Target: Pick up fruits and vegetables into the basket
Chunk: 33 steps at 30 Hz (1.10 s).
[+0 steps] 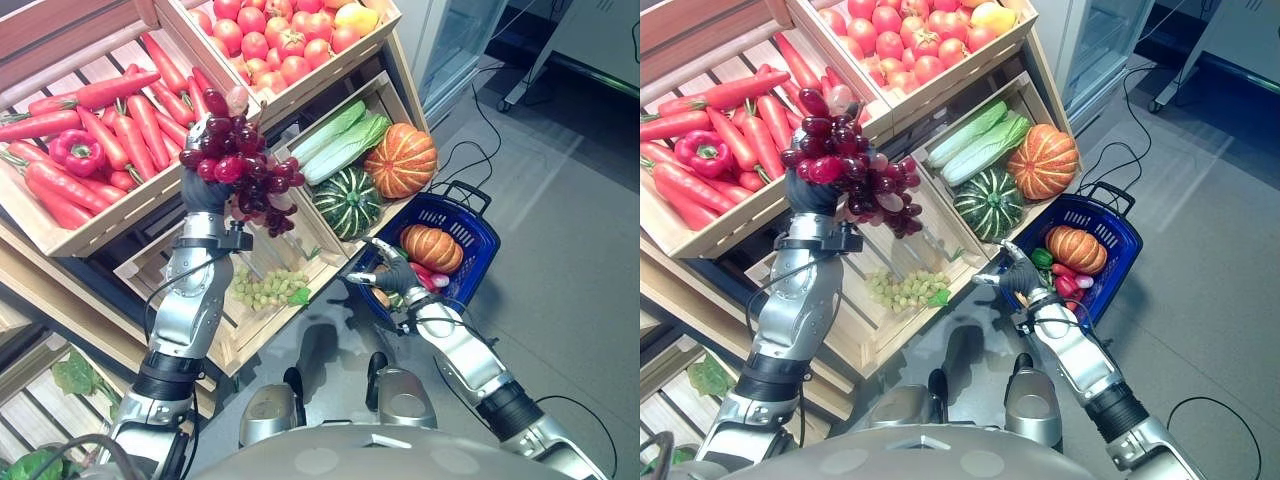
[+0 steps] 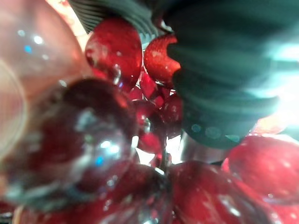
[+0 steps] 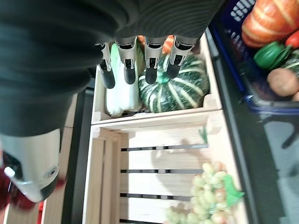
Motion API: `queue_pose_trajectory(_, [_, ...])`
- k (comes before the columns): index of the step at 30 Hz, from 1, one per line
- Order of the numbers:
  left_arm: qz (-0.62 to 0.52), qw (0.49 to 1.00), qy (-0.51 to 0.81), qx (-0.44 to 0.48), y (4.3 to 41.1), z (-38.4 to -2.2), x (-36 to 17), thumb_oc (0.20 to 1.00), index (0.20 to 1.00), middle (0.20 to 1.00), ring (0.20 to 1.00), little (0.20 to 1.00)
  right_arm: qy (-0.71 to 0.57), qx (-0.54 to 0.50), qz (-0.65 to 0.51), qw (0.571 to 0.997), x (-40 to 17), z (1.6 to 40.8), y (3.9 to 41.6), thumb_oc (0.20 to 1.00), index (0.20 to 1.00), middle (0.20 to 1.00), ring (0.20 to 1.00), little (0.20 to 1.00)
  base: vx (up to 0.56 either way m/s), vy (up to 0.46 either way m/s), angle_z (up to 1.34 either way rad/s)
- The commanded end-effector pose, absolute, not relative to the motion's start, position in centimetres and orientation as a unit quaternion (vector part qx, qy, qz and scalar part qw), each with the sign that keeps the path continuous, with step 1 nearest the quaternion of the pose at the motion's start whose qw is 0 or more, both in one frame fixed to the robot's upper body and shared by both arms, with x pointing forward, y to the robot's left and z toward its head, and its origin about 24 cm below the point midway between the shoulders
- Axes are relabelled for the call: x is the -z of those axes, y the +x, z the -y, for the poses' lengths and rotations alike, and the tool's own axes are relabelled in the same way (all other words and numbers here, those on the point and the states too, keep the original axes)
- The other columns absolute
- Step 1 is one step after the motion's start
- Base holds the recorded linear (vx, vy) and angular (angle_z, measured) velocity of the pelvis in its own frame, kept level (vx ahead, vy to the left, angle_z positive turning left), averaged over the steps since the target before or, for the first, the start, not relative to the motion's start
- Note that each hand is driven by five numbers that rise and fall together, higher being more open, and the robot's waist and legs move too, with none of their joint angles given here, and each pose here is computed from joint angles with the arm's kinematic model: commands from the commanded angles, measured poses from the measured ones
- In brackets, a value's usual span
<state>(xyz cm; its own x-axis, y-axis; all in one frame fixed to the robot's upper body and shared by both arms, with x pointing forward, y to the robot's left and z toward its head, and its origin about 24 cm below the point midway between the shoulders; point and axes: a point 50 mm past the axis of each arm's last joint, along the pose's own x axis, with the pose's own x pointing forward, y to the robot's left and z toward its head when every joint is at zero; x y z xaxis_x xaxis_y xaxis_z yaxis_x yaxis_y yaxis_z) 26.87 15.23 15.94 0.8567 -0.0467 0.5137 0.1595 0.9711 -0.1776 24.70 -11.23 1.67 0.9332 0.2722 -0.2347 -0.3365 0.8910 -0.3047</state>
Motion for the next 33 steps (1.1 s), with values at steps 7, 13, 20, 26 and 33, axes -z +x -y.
queue_pose_trajectory(7, [0.341, 0.908, -0.18, 0.164, 25.8, -11.3, -20.8, 0.2, 0.2, 0.2, 0.2, 0.2, -0.14, -0.231, 0.043, 0.962, -6.5, 5.6, 26.2, 1.0, 1.0, 1.0, 1.0, 1.0, 0.0, -0.011, 0.03])
queue_pose_trajectory(13, [0.322, 0.904, -0.194, 0.203, 25.7, -9.7, -20.6, 0.2, 0.2, 0.2, 0.2, 0.2, -0.098, -0.233, 0.098, 0.963, -8.9, 4.0, 26.5, 1.0, 1.0, 1.0, 1.0, 1.0, 0.01, -0.031, 0.04])
queue_pose_trajectory(20, [0.308, 0.901, -0.213, 0.218, 25.5, -9.3, -20.4, 0.2, 0.2, 0.2, 0.2, 0.2, -0.081, -0.216, 0.175, 0.957, -11.7, 4.2, 26.3, 1.0, 1.0, 1.0, 1.0, 1.0, 0.0, 0.0, 0.0])
queue_pose_trajectory(26, [0.301, 0.901, -0.224, 0.219, 25.4, -9.2, -20.2, 0.2, 0.2, 0.2, 0.2, 0.2, -0.096, -0.186, 0.207, 0.956, -12.7, 4.6, 26.3, 1.0, 1.0, 1.0, 1.0, 1.0, 0.0, 0.0, 0.0])
queue_pose_trajectory(33, [0.298, 0.898, -0.241, 0.217, 25.3, -9.4, -19.9, 0.2, 0.2, 0.2, 0.2, 0.2, -0.083, -0.178, 0.209, 0.958, -13.1, 5.0, 26.4, 1.0, 1.0, 1.0, 1.0, 1.0, 0.0, -0.002, 0.02])
